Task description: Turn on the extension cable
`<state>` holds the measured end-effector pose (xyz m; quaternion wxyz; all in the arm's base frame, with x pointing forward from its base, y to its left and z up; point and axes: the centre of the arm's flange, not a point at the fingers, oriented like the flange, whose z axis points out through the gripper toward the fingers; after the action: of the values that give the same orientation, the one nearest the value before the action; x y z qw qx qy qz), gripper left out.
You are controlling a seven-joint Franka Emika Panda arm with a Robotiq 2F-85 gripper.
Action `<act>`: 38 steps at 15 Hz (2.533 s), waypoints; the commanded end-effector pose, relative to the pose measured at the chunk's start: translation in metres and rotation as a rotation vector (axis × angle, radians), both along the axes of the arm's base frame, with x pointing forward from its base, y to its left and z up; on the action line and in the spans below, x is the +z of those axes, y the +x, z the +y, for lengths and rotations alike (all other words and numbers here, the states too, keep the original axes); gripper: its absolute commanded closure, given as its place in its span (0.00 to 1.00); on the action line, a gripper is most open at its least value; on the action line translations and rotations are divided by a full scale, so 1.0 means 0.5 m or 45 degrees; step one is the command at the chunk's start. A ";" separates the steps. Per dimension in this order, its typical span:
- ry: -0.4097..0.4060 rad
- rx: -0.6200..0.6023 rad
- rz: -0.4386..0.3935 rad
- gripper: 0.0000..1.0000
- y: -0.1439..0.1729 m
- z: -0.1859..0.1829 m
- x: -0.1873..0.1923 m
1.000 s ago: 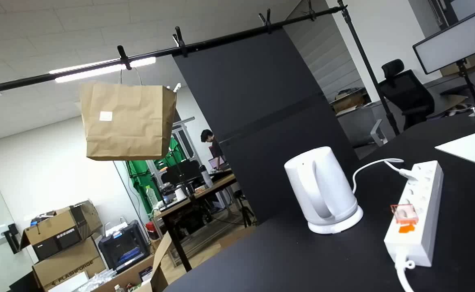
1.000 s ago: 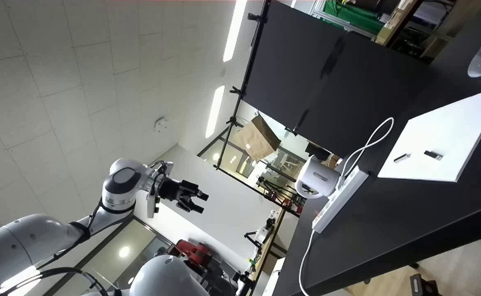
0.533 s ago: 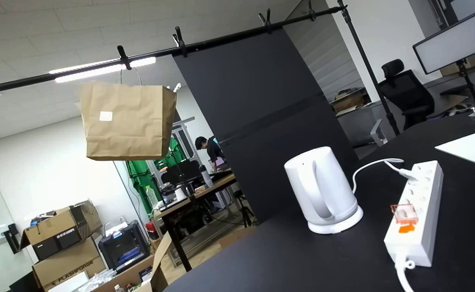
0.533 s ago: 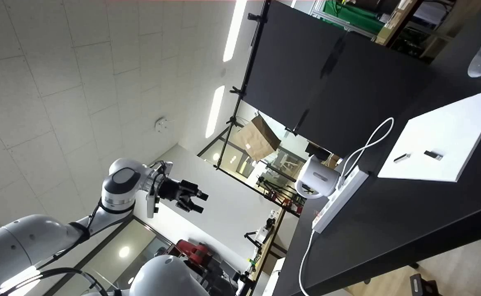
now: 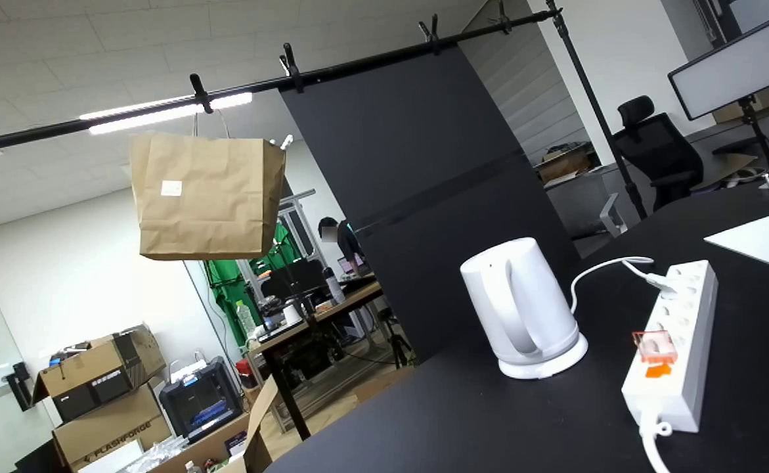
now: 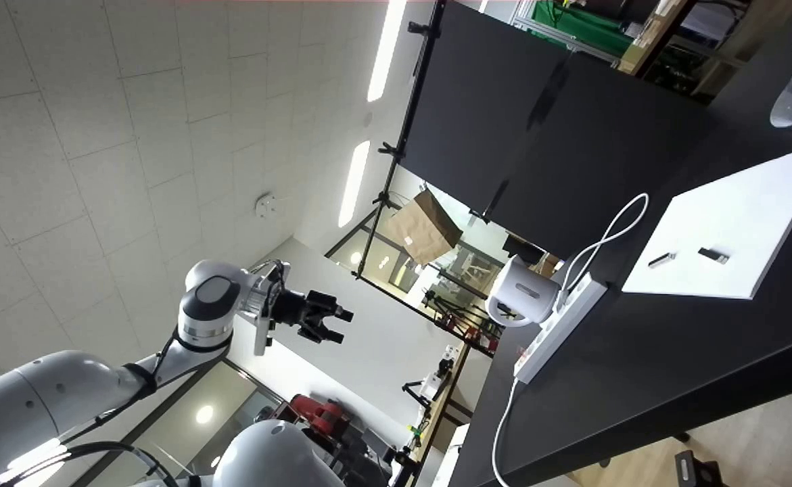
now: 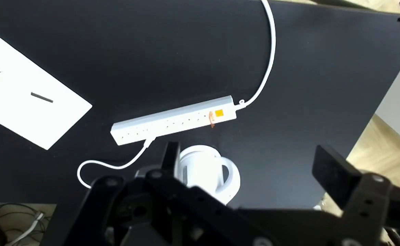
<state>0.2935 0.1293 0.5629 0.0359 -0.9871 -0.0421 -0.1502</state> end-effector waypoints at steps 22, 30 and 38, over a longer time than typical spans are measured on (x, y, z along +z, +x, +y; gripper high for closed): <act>0.027 0.114 -0.079 0.00 0.159 0.012 -0.200; -0.047 0.350 -0.118 0.00 0.265 0.051 -0.315; -0.097 0.454 -0.083 0.69 0.418 0.092 -0.478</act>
<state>0.4596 0.1653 0.3437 0.0223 -0.9597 -0.2146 -0.1800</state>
